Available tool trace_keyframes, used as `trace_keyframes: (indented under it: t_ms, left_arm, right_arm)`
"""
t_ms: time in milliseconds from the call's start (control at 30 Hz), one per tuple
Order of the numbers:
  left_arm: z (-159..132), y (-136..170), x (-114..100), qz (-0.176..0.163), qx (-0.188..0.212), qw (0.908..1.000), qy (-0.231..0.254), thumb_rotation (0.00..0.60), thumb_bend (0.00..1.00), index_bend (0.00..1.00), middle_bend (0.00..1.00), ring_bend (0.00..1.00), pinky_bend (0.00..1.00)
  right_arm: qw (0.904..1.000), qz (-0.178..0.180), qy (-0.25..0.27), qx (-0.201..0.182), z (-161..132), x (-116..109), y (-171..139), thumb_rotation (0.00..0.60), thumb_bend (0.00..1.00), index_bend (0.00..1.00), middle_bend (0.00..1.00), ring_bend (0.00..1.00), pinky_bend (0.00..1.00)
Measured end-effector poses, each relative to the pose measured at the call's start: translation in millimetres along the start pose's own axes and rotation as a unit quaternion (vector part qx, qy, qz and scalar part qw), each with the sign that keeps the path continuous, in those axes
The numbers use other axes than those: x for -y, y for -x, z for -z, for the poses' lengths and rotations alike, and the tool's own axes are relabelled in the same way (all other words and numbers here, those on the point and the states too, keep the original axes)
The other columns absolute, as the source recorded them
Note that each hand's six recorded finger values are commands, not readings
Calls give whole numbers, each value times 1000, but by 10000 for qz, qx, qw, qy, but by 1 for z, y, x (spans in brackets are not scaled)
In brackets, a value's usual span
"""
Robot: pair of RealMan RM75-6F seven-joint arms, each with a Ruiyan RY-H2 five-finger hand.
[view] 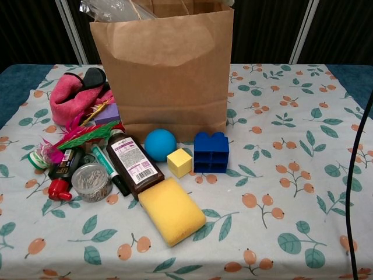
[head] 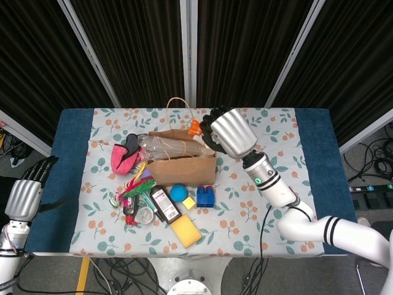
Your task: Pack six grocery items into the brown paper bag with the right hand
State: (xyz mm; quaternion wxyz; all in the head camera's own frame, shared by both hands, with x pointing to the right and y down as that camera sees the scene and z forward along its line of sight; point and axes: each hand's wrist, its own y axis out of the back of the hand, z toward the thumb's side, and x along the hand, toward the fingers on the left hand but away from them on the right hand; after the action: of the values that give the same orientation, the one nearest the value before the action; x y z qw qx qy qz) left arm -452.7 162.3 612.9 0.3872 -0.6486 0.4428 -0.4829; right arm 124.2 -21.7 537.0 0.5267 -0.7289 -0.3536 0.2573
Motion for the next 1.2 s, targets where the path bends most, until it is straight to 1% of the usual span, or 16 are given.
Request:
trace_keyframes:
  t_ms: [233,367,467,533,667,767,867,900,967,1000,1067,1100,1133,1200]
  left_arm:
    - [2,0,-2,-31,-24,10000,13,600,142,146,199,148,225]
    - [4,-2,-4,-69,-31,10000,37,600,143,146,199,148,225]
    - [5,-2,-4,-74,-36,10000,39,600,143,146,199,149,225]
    - [5,-2,-3,-62,-37,10000,35,600,143,146,199,148,225]
    - [7,0,-2,-36,-49,10000,36,600,143,146,199,149,225]
    - [8,0,-3,-33,-64,10000,23,600,143,146,199,148,225]
    - [8,-1,-5,-52,-47,10000,9,600,143,146,199,148,225]
    - [8,-2,-6,-55,-37,10000,9,600,143,146,199,148,225]
    - [6,-2,-6,-54,-7,10000,7,600,143,146,199,148,225]
    - [4,-3,-6,-51,20,10000,4,600,143,146,199,148,225]
    - [1,-3,-5,-44,68,10000,3,600,143,146,199,148,225]
    - [-1,-3,-5,-43,103,9999,0,600,143,146,199,148,225]
    - [-3,-3,-5,-42,127,9999,0,600,143,146,199,148,225]
    - [-6,-4,-5,-35,175,9998,3,600,142,146,199,148,225]
  right_arm:
    - [9997,117,104,-171,-15,-2,5,600,317,757,628,528,498]
    - [9992,263,177,-237,-23,-10,10,600,317,758,628,528,498]
    - [9990,305,140,-284,-28,-14,12,600,317,758,628,528,498]
    - [9992,265,129,-271,-28,-11,12,600,318,758,628,528,498]
    - [9997,111,141,-182,-23,3,9,600,317,759,626,528,496]
    - [9996,93,228,-165,-22,6,8,600,296,739,608,522,471]
    - [9991,171,340,-188,-23,1,6,600,214,668,561,474,410]
    - [9990,205,330,-199,-22,-3,5,600,173,634,537,445,378]
    - [9992,244,222,-209,-18,-11,0,600,106,546,476,364,293]
    - [9994,231,140,-201,-15,-14,-3,600,70,480,428,300,222]
    - [9997,109,-135,-155,-6,-21,-14,600,15,322,304,131,60]
    - [9995,22,-284,-122,-1,-24,-21,600,1,250,244,58,11]
    - [9989,-80,-448,-77,4,-27,-29,600,0,188,193,11,0]
    - [9958,-367,-838,73,15,-34,-54,600,0,148,164,0,0]
